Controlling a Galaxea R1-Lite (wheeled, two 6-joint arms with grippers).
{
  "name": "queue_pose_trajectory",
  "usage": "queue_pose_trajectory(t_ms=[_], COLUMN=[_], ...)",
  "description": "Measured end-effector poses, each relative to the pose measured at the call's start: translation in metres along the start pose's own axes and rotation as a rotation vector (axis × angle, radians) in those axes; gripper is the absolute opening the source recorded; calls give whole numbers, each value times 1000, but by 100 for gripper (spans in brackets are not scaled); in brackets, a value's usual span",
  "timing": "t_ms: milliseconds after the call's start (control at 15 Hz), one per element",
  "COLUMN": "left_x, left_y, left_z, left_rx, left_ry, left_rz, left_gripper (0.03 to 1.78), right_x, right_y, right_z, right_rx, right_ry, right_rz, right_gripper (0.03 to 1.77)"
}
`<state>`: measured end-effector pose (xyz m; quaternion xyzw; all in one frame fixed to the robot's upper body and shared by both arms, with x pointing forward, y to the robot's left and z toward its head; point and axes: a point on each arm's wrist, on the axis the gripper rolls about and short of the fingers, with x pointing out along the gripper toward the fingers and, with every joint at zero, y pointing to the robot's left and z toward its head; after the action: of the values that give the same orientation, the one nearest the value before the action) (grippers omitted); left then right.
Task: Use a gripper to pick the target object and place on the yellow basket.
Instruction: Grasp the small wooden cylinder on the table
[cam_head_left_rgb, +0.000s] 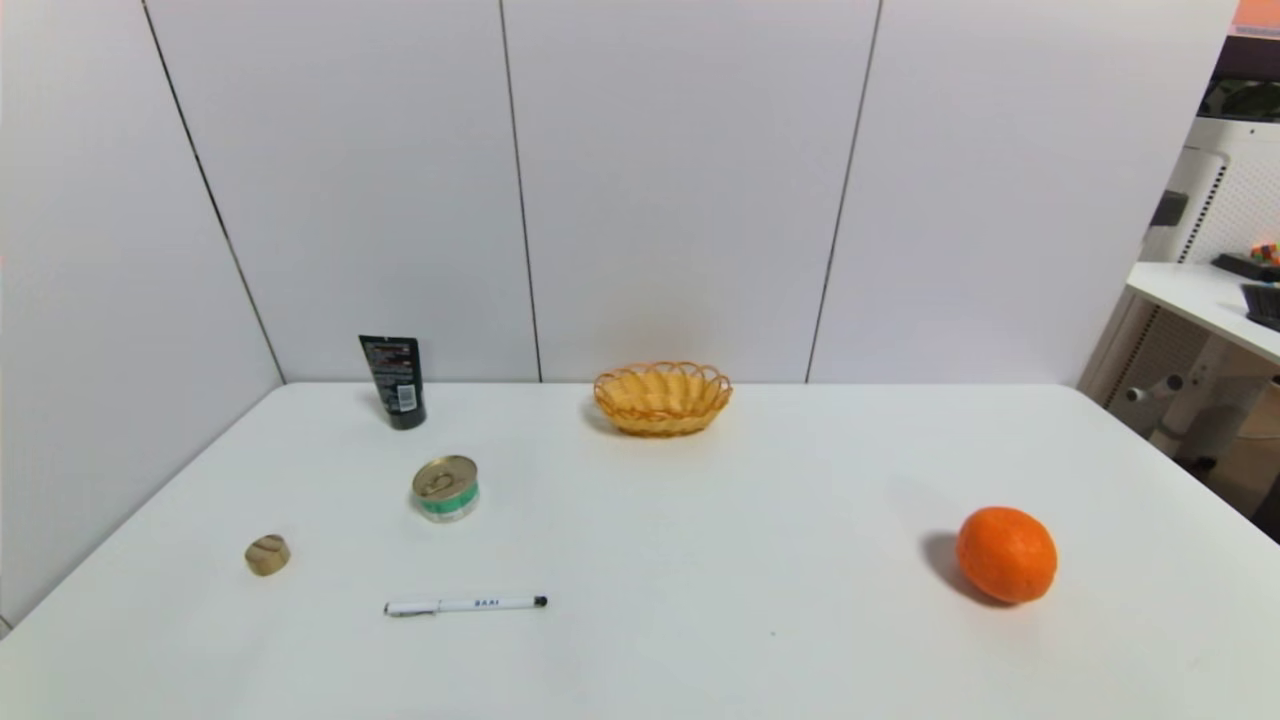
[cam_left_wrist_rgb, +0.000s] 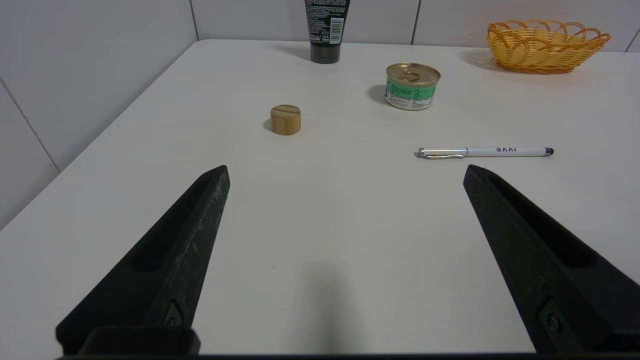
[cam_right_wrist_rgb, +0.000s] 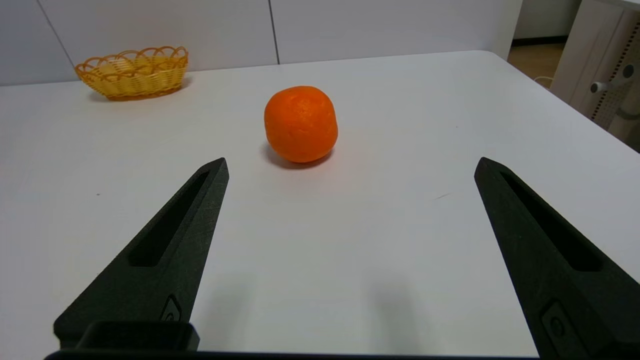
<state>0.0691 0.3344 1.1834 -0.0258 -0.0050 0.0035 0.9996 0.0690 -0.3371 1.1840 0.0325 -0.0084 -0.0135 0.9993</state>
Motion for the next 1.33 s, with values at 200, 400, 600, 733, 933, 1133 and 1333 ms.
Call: queue_pose_trajectory(t_ms=[200, 400, 600, 733, 933, 1133, 1333], left_x=[0, 0, 0, 0, 0, 2, 8], left_y=[0, 0, 0, 0, 0, -1, -4], left_z=[0, 0, 0, 1, 0, 13, 77], left_rx=[0, 0, 0, -3, -1, 3, 16], left_ry=[0, 0, -1, -9, -2, 29, 36], left_rz=[0, 0, 0, 2, 7, 10, 6], left_gripper=[169, 169, 169, 169, 169, 169, 169], right_x=[0, 0, 0, 0, 0, 0, 0], right_y=[0, 0, 0, 0, 0, 0, 0], right_z=[0, 0, 0, 0, 0, 0, 0], right_rx=[-1, -1, -1, -1, -1, -1, -1], right_ry=[-1, 0, 0, 0, 0, 0, 0], right_rz=[0, 0, 0, 0, 0, 0, 0], right_gripper=[170, 170, 170, 170, 170, 170, 170])
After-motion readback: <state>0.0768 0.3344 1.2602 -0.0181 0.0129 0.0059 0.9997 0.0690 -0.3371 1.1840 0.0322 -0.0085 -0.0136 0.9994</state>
